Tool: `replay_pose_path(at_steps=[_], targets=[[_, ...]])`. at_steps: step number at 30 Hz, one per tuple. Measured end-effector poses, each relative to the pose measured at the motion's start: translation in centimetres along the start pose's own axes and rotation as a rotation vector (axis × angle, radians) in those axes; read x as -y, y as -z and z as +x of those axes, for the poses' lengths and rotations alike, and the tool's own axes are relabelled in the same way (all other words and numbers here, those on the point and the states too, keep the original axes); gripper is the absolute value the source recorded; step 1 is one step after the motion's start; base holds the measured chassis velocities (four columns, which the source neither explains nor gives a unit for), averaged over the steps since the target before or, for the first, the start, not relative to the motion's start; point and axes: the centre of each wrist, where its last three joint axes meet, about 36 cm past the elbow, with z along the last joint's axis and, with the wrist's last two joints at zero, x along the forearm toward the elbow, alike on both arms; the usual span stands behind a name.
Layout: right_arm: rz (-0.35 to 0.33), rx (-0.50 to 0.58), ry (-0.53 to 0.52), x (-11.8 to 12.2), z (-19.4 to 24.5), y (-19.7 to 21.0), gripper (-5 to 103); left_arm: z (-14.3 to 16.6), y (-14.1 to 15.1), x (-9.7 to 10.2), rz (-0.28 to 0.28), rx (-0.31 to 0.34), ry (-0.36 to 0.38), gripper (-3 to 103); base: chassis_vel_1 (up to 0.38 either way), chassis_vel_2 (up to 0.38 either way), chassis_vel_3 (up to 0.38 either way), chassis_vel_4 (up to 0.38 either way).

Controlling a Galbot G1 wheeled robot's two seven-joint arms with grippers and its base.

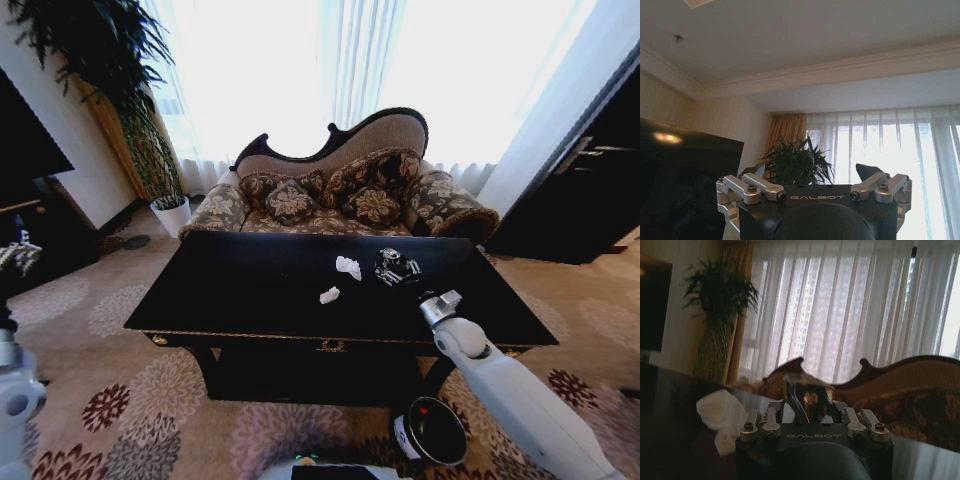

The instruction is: Move to the front of the table and place the trash on the table into the trash bin.

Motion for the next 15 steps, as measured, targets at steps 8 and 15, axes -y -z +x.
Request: replay_pose_path(at_steps=[8,15], targets=[[0.041,-0.09,-0.008,1.2,2.1,2.6,24,0.3,0.0,0.4,0.013,0.002,-0.001,100,0.0,0.0,0.0,0.0],[0.02,-0.1,-0.005,1.7,3.5,3.4,2,0.4,0.0,0.4,0.015,0.007,0.001,100,0.0,0.0,0.0,0.0]])
